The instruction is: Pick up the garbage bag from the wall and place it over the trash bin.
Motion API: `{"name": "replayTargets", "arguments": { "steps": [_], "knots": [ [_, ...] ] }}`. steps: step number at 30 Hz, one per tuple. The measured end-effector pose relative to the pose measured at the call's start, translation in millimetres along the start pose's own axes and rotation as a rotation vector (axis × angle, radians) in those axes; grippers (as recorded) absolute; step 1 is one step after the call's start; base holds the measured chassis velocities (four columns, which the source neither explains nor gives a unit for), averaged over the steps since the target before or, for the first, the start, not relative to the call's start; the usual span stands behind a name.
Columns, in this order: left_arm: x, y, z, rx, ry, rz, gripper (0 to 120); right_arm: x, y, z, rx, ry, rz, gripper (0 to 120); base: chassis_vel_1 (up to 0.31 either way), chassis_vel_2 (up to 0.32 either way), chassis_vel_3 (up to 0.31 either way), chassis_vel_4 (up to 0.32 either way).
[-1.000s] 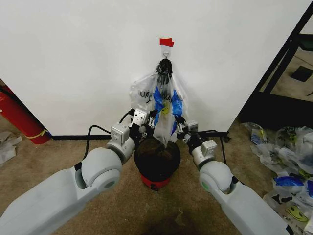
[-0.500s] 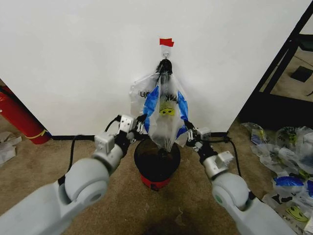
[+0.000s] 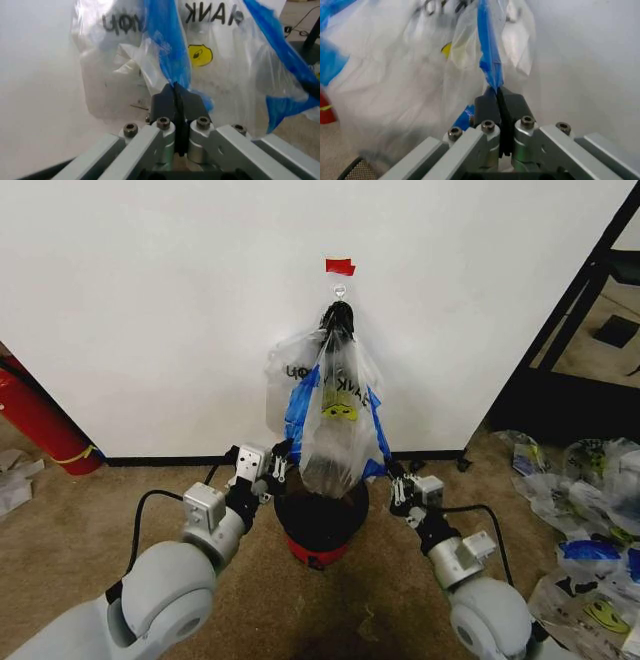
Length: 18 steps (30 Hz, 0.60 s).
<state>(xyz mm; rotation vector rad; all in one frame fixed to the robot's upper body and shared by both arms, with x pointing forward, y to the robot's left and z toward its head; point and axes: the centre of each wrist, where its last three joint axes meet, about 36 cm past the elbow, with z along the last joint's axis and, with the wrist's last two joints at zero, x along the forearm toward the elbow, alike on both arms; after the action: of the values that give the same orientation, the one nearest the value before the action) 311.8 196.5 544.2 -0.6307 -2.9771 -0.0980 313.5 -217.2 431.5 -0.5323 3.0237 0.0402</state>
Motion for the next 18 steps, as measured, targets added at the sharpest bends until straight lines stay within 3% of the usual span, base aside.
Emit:
{"name": "replayTargets", "arguments": {
  "steps": [7,18],
  "knots": [
    [16.2,-6.9,12.9,0.002,0.028,-0.001,0,12.2,0.1,-2.1,-0.001,-0.003,0.016,0,0.000,0.000,0.000,0.000],
    [35.0,-16.4,12.0,0.009,0.027,0.016,0,42.3,3.9,-14.2,0.002,-0.013,0.033,0,0.000,0.000,0.000,0.000]
  ]
}}
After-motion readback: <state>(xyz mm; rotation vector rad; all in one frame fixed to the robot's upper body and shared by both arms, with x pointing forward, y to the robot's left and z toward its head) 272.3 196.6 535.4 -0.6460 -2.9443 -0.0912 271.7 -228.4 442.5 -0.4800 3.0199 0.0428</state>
